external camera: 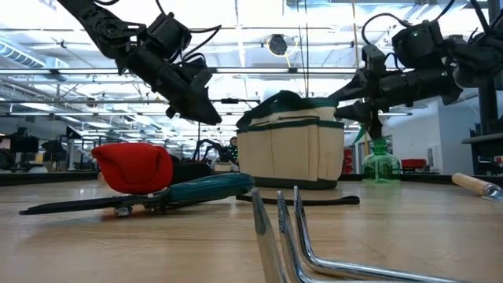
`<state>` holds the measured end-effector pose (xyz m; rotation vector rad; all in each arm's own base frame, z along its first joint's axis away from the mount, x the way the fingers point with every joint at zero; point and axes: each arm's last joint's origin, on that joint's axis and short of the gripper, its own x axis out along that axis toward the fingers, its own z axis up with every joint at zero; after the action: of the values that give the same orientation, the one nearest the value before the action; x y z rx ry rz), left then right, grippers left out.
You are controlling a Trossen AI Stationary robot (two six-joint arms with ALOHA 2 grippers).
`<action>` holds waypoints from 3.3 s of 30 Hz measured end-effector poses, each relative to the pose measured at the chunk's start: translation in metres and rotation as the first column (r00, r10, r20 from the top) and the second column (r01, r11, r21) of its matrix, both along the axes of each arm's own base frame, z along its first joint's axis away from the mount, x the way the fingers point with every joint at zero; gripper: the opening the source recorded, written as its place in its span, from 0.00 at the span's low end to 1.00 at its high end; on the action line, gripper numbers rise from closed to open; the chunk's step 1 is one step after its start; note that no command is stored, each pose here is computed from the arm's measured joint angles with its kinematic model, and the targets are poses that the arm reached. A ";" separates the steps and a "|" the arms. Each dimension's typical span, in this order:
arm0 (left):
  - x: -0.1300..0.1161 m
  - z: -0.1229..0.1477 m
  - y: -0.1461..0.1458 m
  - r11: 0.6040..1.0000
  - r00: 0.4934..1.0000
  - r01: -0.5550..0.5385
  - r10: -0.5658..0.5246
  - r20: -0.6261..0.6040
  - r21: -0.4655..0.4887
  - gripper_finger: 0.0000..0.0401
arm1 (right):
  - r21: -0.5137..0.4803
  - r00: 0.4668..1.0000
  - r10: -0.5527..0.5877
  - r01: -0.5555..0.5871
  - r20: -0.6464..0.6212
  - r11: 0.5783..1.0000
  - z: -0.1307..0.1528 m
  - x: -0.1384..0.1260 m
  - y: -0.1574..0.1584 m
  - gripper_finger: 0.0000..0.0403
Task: Pick & Place Garden tools in Gardening bag
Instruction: Put the top brown trowel into the gardening bag
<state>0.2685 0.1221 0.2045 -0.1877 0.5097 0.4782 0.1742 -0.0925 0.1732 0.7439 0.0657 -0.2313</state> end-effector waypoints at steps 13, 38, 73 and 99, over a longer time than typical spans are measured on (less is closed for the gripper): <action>-0.020 -0.015 0.016 0.999 0.981 -0.040 0.034 -0.193 -0.029 0.31 | -0.204 1.000 -0.025 0.027 0.014 0.979 0.010 -0.008 -0.005 0.39; -0.032 -0.080 0.052 0.972 0.916 -0.138 0.052 -0.397 -0.192 0.31 | -0.226 1.000 -0.028 0.028 0.002 0.974 0.010 -0.008 -0.005 0.43; -0.026 -0.044 0.034 0.993 0.934 -0.117 0.099 -0.344 -0.030 0.17 | -0.221 1.000 -0.029 0.029 0.004 0.975 0.010 -0.008 -0.005 0.42; 0.005 0.032 -0.059 0.813 0.977 0.125 -0.002 -0.212 0.569 0.18 | -0.264 0.997 -0.019 0.040 0.081 0.964 0.018 -0.008 -0.005 0.42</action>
<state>0.2738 0.0635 0.2362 0.4761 0.5444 0.5705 0.1667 -0.0977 0.1913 0.4860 -0.0502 -0.2337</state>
